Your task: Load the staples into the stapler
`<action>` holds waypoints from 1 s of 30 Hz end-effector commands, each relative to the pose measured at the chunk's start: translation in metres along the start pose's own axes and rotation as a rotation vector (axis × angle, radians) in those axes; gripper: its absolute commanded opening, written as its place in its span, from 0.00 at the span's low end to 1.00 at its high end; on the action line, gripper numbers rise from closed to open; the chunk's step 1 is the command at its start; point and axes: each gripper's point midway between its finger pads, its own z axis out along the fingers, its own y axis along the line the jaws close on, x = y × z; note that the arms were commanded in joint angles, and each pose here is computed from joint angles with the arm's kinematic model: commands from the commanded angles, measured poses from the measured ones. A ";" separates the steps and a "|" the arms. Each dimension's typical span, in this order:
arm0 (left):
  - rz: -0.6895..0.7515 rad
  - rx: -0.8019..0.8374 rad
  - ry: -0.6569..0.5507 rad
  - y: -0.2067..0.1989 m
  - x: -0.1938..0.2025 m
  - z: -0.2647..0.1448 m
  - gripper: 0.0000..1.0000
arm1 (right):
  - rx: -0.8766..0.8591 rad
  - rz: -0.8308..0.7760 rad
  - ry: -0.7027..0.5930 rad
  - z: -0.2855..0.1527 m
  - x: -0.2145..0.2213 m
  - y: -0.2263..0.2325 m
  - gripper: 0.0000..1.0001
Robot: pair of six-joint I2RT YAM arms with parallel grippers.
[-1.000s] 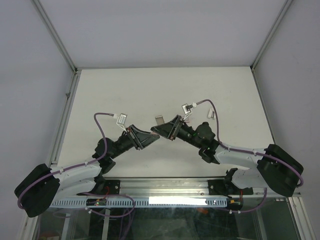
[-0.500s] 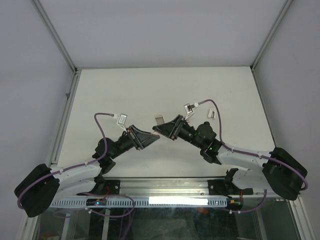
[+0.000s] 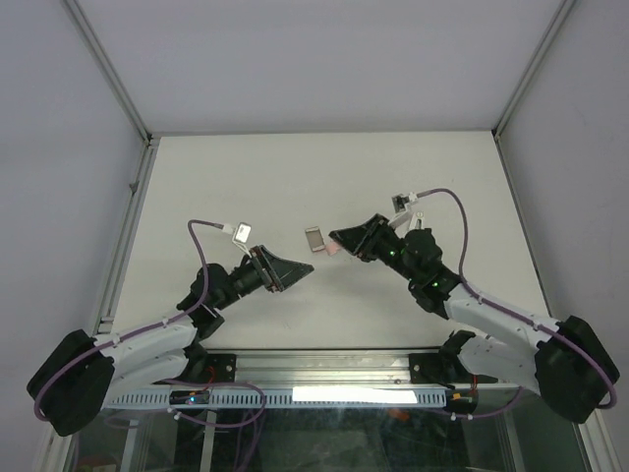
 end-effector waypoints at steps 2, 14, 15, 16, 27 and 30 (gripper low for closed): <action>0.098 -0.233 -0.001 0.042 -0.031 -0.005 0.97 | 0.395 -0.227 -0.057 -0.032 -0.067 -0.097 0.00; 0.106 -0.427 -0.025 0.091 -0.067 -0.033 0.99 | 0.808 -0.246 0.209 -0.079 -0.118 -0.218 0.00; 0.105 -0.432 -0.025 0.093 -0.067 -0.034 0.99 | 0.835 -0.234 0.263 -0.079 -0.113 -0.228 0.00; 0.104 -0.439 -0.025 0.095 -0.067 -0.035 0.99 | 0.855 -0.235 0.297 -0.079 -0.112 -0.233 0.00; 0.144 -0.526 -0.025 0.111 -0.070 -0.044 0.99 | 0.962 -0.256 0.427 -0.069 -0.116 -0.270 0.10; 0.167 -0.548 -0.033 0.115 -0.072 -0.047 0.99 | 0.966 -0.263 0.420 -0.067 -0.115 -0.273 0.36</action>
